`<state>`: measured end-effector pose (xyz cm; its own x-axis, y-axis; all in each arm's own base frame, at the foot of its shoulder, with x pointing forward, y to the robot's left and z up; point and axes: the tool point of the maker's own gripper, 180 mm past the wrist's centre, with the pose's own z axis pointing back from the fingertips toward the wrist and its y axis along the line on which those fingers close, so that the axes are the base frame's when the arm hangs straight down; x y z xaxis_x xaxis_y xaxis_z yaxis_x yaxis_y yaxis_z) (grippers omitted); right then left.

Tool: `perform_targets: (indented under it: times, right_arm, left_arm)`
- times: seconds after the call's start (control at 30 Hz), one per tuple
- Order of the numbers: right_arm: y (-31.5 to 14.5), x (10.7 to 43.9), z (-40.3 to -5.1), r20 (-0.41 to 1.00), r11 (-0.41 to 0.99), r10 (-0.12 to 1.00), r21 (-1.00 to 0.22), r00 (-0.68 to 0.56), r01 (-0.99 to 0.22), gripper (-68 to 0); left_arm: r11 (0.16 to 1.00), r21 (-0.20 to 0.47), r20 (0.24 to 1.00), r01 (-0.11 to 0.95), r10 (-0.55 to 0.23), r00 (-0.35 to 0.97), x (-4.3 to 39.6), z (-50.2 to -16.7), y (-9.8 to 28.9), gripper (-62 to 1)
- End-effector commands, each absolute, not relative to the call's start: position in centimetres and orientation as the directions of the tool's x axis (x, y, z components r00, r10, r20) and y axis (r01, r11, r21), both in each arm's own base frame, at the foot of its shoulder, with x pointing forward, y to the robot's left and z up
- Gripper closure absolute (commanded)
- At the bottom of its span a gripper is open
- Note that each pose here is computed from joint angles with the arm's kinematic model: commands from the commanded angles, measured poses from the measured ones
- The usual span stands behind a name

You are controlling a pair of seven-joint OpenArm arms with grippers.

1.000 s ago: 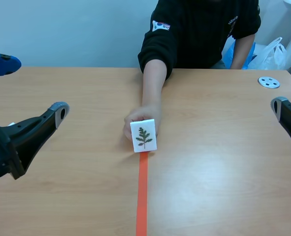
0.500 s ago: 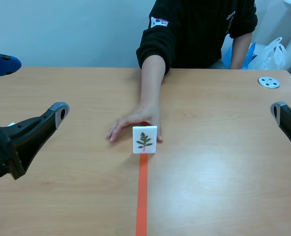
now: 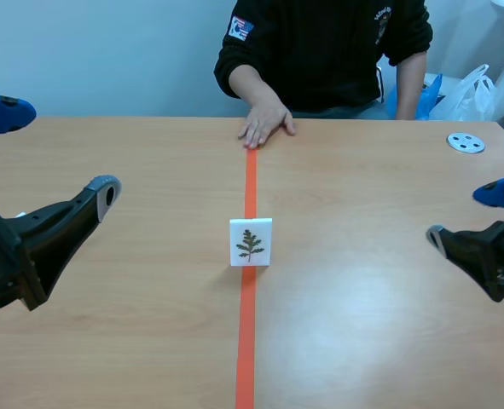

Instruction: Sort the leaf by its shape. The table is split by an orange tape line. A compound leaf with several leaflets goes to the left side, a simple leaf with one blade goes to the right side. Return to the home posture when a red brick is placed on the table.

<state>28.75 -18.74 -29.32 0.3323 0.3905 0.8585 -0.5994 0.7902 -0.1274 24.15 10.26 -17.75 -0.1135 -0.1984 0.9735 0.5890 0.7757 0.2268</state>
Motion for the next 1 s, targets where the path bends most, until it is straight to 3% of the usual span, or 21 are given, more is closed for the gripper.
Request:
perform_targets:
  times: [0.0, 0.27, 0.63, 0.97]
  right_arm:
    - [-17.7, 30.5, -28.4, 0.882, 0.776, 0.381, -0.141, 0.278, -0.615, -50.4]
    - [-10.9, 33.6, -31.3, 0.884, 0.667, 0.405, -0.110, 0.234, -0.737, -50.4]
    - [-3.1, 36.3, -32.8, 0.910, 0.613, 0.354, -0.051, 0.216, -0.788, -50.4]
    - [3.6, 36.3, -34.6, 0.908, 0.556, 0.357, -0.019, 0.218, -0.831, -49.8]
  left_arm:
    - [0.785, 0.212, 0.977, 0.582, -0.171, -0.126, 24.1, -17.1, 10.0, -62.3]
    - [0.804, 0.196, 0.980, 0.562, -0.155, -0.121, 24.2, -17.1, 10.2, -62.3]
    - [0.798, 0.215, 0.977, 0.563, -0.177, -0.121, 24.2, -17.4, 10.1, -62.3]
    - [0.813, 0.256, 0.967, 0.524, -0.213, -0.141, 24.7, -16.7, 11.7, -62.3]
